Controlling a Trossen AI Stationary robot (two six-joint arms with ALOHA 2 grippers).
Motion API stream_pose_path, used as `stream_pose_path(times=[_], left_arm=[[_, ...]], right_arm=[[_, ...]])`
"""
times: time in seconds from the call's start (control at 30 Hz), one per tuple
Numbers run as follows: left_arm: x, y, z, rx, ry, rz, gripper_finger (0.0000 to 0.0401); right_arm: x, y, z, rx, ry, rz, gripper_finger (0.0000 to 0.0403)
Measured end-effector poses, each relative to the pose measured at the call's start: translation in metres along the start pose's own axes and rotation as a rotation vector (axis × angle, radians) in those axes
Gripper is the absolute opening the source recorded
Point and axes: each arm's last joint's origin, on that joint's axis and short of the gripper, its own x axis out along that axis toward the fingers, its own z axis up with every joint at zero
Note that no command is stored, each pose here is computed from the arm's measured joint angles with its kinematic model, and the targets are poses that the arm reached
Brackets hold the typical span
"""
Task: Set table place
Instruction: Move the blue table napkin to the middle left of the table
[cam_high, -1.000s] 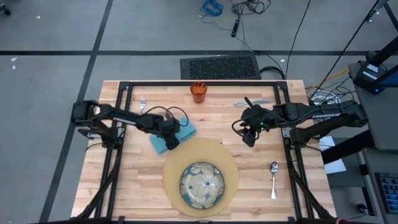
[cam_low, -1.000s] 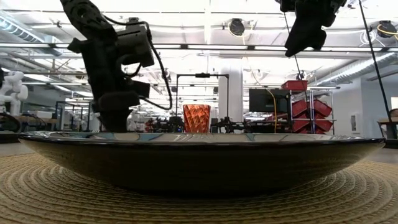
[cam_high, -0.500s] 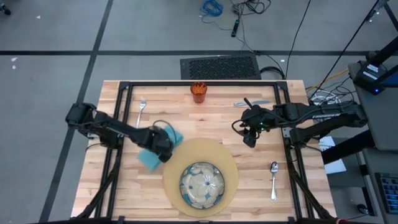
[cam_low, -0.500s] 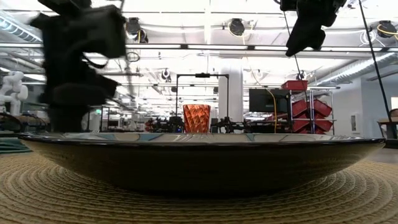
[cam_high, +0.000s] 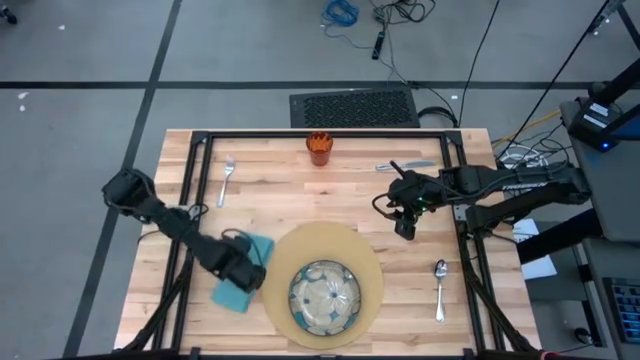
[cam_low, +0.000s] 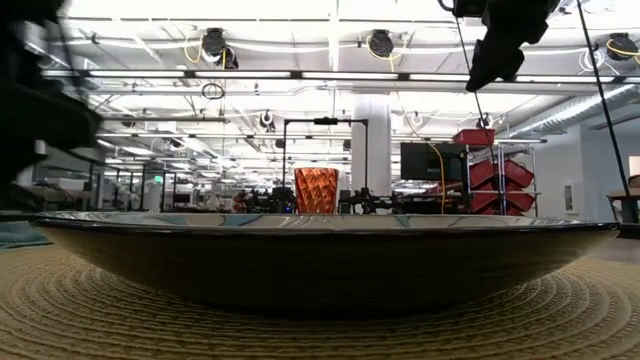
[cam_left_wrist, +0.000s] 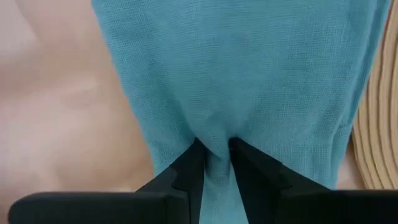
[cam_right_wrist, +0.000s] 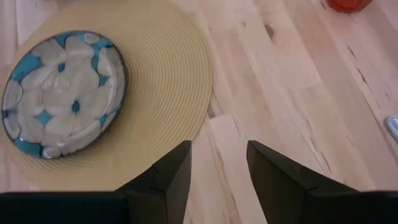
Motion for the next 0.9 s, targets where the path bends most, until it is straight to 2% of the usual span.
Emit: stream_pose_path(times=[0.3, 0.4, 0.53, 0.7, 0.9], left_arm=[[-0.006, 0.004, -0.048, -0.234, 0.05, -0.049, 0.007], [-0.005, 0.006, -0.057, -0.265, 0.052, -0.062, 0.007], [-0.006, 0.004, -0.057, -0.279, 0.051, -0.085, 0.007], [-0.007, -0.007, -0.051, -0.307, 0.036, -0.184, 0.007], [-0.007, -0.005, -0.05, -0.302, 0.025, -0.17, 0.007]], right_arm=[[-0.001, 0.009, -0.006, -0.092, 0.028, 0.023, 0.0146], [-0.001, 0.012, -0.007, -0.12, 0.029, 0.032, 0.0146], [-0.001, 0.012, -0.007, -0.131, 0.028, 0.033, 0.0146], [-0.001, 0.012, -0.007, -0.134, 0.028, 0.033, 0.0146], [-0.001, 0.012, -0.007, -0.134, 0.028, 0.033, 0.0146]])
